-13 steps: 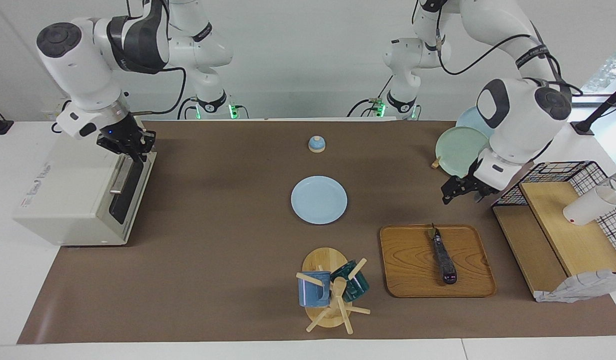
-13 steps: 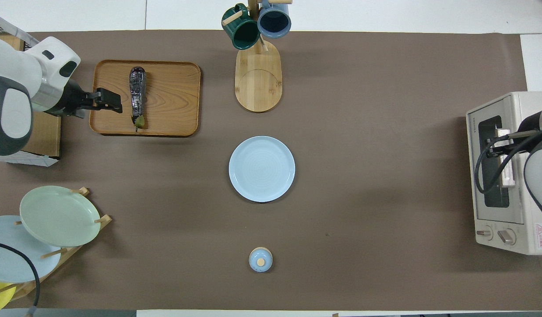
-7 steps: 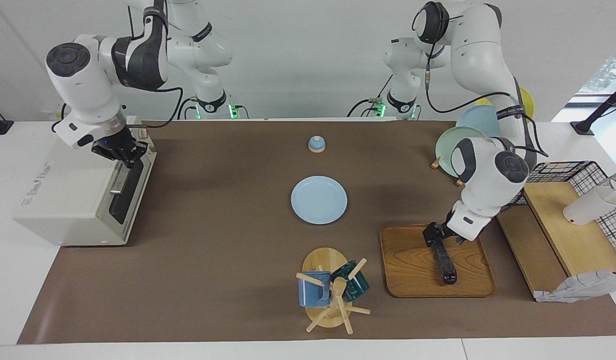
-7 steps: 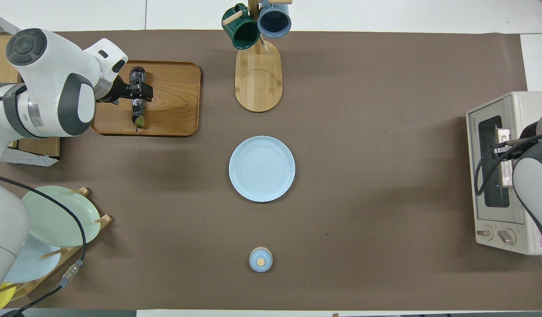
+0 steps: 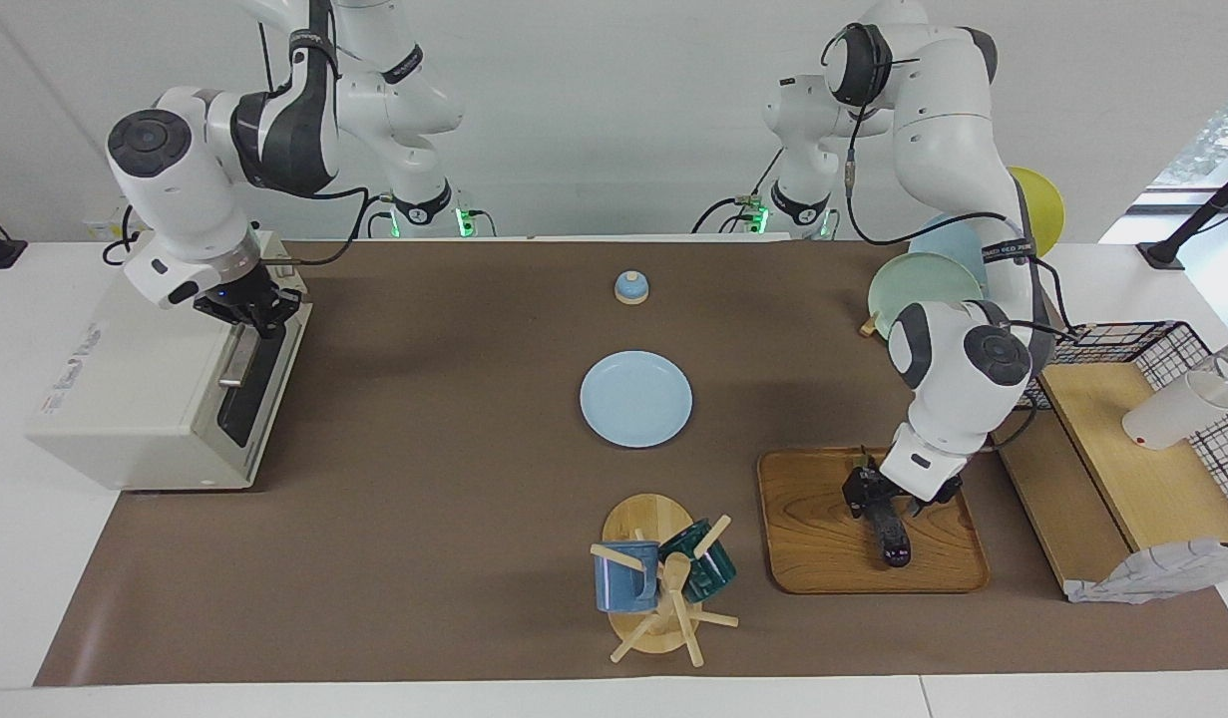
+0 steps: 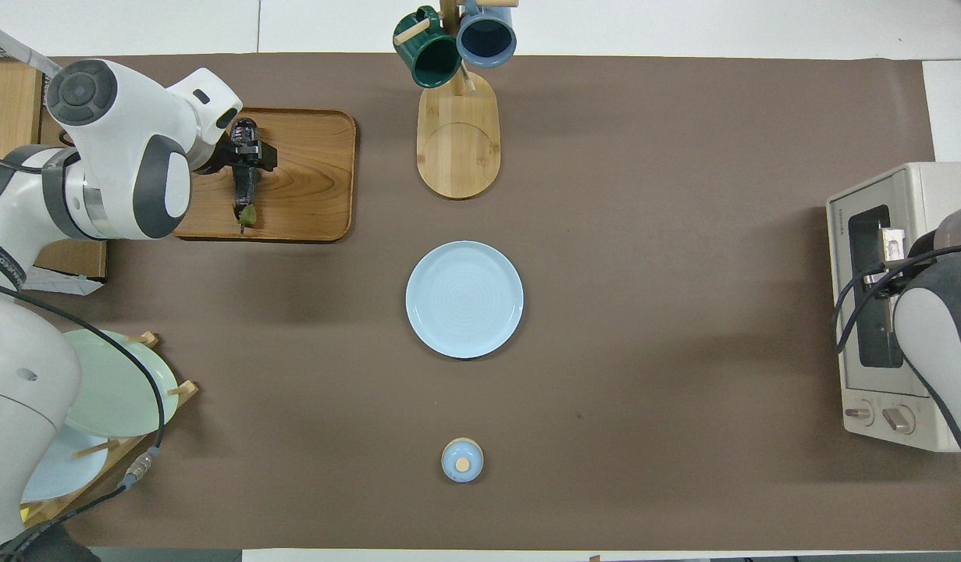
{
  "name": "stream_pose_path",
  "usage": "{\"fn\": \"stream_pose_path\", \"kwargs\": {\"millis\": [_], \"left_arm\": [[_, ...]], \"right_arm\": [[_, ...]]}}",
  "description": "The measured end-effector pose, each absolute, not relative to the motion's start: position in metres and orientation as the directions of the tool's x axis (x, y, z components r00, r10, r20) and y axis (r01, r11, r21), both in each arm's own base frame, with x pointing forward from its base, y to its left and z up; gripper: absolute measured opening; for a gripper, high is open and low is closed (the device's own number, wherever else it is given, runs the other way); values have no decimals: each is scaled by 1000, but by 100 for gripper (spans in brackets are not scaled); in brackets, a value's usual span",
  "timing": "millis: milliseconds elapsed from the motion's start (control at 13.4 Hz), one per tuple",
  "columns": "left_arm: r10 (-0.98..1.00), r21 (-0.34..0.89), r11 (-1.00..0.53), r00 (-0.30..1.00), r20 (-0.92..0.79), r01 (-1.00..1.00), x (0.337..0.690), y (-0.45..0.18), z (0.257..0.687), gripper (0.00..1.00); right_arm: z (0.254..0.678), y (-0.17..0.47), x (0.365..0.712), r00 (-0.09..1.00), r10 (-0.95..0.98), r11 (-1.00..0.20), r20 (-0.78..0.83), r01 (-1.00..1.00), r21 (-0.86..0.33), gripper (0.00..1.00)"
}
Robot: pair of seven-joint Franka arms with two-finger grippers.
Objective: Put eggplant into oven
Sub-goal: 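Close the left gripper on the eggplant and lift it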
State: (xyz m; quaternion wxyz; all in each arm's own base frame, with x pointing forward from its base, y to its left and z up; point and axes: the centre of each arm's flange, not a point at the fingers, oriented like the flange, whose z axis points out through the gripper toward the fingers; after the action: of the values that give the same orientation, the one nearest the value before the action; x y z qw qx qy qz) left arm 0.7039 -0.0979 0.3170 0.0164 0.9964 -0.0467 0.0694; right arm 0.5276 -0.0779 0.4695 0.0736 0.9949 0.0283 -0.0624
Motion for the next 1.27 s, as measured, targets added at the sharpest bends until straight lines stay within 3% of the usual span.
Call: {"fn": "stream_pose_path", "kwargs": {"millis": [373, 671, 969, 1268], "left_arm": [[-100, 23, -994, 983, 151, -105, 702, -96, 310, 83], [-103, 22, -994, 984, 149, -108, 702, -95, 309, 33], [-93, 34, -994, 985, 148, -99, 701, -97, 318, 32], [-20, 117, -993, 998, 66, -27, 675, -112, 400, 32]], "right_arm": [[470, -80, 527, 990, 53, -984, -131, 75, 164, 1], [472, -84, 526, 988, 72, -977, -137, 98, 188, 1], [470, -90, 525, 987, 74, -977, -143, 101, 186, 1], [464, -78, 522, 988, 93, -979, -126, 114, 170, 1]]}}
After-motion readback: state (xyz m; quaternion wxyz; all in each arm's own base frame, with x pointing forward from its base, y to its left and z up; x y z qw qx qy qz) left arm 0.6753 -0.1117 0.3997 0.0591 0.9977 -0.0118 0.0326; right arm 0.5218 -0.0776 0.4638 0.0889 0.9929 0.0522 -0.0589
